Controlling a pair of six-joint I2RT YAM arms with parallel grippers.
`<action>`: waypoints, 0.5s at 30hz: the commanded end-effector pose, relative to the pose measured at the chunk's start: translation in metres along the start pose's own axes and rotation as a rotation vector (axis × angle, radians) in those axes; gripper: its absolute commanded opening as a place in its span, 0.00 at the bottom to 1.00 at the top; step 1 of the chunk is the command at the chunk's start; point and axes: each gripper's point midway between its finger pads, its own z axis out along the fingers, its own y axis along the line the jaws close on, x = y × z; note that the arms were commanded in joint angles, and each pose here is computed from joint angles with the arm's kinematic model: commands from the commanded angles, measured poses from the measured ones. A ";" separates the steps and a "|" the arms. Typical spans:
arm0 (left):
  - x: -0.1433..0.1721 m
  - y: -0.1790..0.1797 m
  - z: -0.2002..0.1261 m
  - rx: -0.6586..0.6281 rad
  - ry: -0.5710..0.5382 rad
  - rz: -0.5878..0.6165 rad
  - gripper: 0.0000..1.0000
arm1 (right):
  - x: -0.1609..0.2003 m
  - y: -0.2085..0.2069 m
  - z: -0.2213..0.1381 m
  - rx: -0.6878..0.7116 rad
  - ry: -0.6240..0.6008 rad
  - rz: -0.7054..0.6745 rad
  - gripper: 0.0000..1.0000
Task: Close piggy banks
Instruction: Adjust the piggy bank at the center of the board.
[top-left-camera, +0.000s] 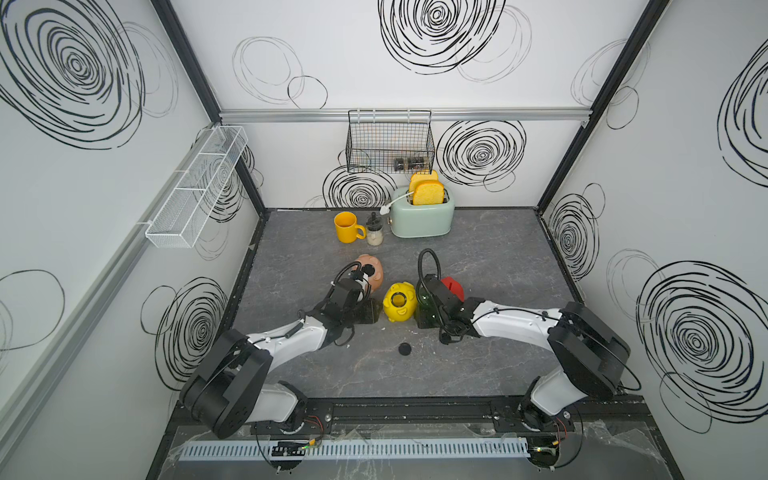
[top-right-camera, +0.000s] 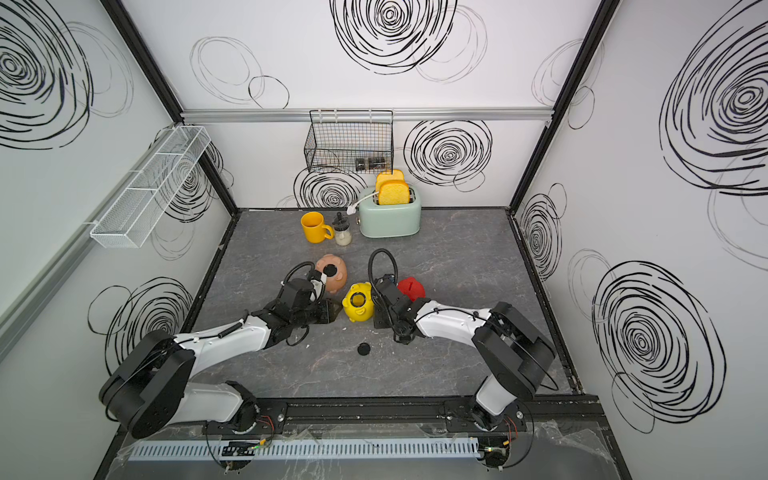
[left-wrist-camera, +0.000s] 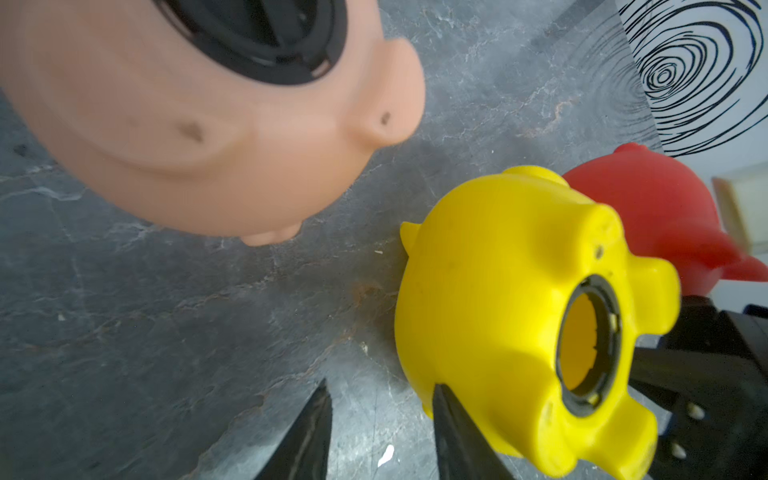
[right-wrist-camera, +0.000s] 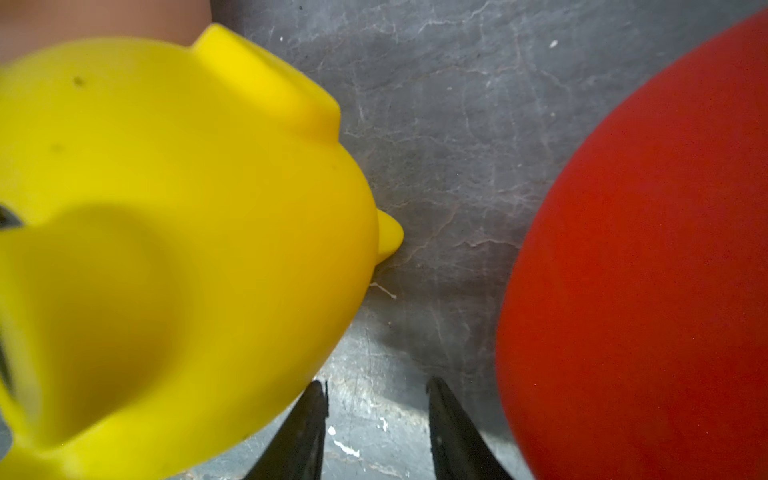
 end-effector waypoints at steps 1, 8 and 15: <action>-0.017 -0.001 0.000 -0.006 -0.044 -0.006 0.45 | -0.017 -0.002 -0.004 0.016 -0.032 0.006 0.44; -0.018 0.003 0.007 -0.020 -0.037 -0.014 0.45 | -0.024 -0.010 0.002 0.030 -0.038 0.018 0.43; -0.021 0.007 0.013 -0.026 -0.043 -0.028 0.45 | -0.035 -0.015 0.012 0.070 -0.055 0.031 0.43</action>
